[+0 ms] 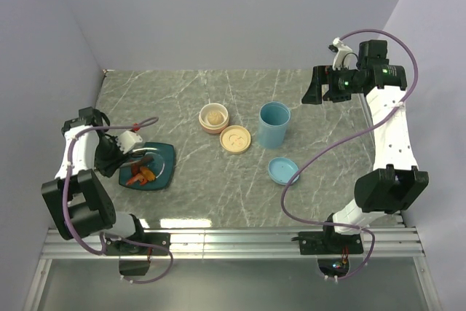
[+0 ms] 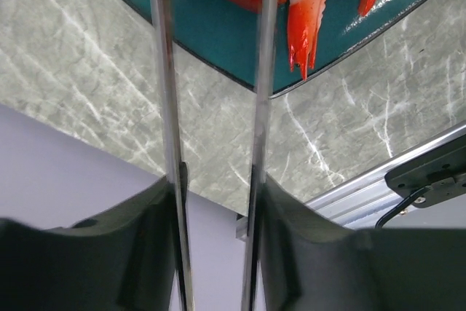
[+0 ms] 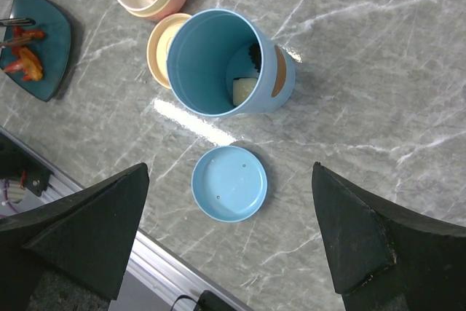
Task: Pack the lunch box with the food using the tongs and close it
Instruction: Pick up the food using the clamp, then place the food into the lunch box, then pick up the food using the clamp
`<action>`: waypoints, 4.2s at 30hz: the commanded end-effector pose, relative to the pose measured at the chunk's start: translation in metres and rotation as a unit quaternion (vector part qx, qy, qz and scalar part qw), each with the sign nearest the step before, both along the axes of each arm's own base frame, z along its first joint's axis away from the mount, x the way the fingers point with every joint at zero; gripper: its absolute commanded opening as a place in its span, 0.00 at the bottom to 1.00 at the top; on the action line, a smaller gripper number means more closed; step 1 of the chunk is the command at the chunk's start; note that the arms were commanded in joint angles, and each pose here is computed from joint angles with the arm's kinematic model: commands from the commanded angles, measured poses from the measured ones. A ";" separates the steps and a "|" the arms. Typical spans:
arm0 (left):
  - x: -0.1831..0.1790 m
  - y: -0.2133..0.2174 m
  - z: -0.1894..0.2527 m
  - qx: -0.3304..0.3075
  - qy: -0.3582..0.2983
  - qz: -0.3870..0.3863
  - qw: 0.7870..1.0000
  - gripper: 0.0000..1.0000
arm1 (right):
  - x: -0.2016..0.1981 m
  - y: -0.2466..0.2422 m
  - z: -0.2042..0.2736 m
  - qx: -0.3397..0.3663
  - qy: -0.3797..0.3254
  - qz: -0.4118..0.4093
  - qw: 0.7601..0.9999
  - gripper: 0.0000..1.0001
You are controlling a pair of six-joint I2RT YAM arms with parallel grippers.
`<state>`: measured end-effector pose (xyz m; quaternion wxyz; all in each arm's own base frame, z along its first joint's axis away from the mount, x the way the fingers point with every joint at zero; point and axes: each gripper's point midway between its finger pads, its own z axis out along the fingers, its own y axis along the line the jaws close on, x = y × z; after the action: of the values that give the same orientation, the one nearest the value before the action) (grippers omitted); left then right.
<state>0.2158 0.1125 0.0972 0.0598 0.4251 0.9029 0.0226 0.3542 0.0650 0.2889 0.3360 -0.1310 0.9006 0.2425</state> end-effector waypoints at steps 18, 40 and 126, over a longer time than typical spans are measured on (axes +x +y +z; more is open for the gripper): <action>0.044 -0.067 0.094 -0.104 -0.077 -0.009 0.992 0.21 | 0.010 0.006 0.019 0.005 -0.021 0.013 1.000 1.00; 0.148 -0.374 0.184 -0.328 -0.161 -0.126 0.922 0.17 | 0.018 -0.001 0.016 -0.010 -0.020 -0.015 1.000 1.00; -0.092 -0.042 0.030 -0.059 -0.030 0.338 0.939 0.45 | 0.000 0.015 0.001 -0.001 0.004 0.033 0.999 1.00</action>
<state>0.1205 0.0652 0.1255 0.1019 0.1149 0.9881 -0.0107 0.3563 0.0757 0.2856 0.3156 -0.1470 0.9028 0.2523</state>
